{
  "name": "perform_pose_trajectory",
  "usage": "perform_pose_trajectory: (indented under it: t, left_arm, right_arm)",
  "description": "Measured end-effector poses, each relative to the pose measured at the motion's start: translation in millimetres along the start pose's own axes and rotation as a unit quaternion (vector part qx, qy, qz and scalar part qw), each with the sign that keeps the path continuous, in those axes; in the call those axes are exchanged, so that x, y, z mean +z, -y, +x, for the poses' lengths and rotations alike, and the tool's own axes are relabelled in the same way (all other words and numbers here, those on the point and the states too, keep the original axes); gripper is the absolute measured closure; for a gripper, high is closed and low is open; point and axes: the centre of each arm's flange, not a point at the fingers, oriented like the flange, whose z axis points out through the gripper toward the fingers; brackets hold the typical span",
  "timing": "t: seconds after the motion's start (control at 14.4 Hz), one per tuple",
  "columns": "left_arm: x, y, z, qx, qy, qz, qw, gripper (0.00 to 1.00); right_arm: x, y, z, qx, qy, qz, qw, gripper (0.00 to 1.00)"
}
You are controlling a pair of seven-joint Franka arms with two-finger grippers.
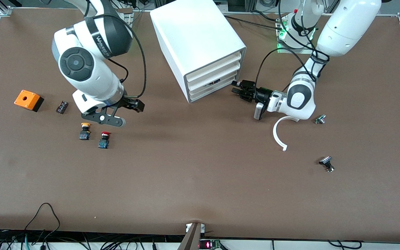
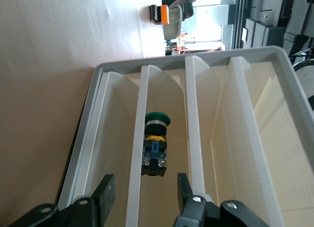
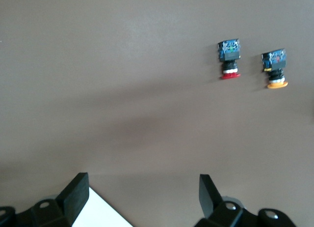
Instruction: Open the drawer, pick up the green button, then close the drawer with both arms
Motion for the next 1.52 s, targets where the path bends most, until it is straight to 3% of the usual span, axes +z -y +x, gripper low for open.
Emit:
perform_pose_trajectory:
  t: [0.83, 0.97, 1.11, 1.52]
  left_arm:
    - [36.8, 21.0, -29.3, -0.026, 0.027, -0.024, 0.999, 0.56]
    - [41.7, 25.9, -33.0, -0.032, 0.03, -0.027, 0.999, 0.61]
    - [42.6, 27.6, -34.2, -0.034, 0.03, -0.03, 0.999, 0.84]
    - [39.6, 27.3, -32.5, -0.032, 0.025, -0.031, 0.999, 0.85]
  right_arm:
    - [1.6, 28.3, -19.8, 0.055, -0.005, 0.0, 0.998, 0.0]
    - [-4.3, 32.5, -13.9, 0.081, -0.014, 0.011, 0.997, 0.0]
    - [-11.3, 39.9, -6.7, 0.106, -0.023, 0.025, 0.994, 0.0]
    - [-24.5, 60.0, 12.5, 0.144, -0.063, 0.085, 0.984, 0.0]
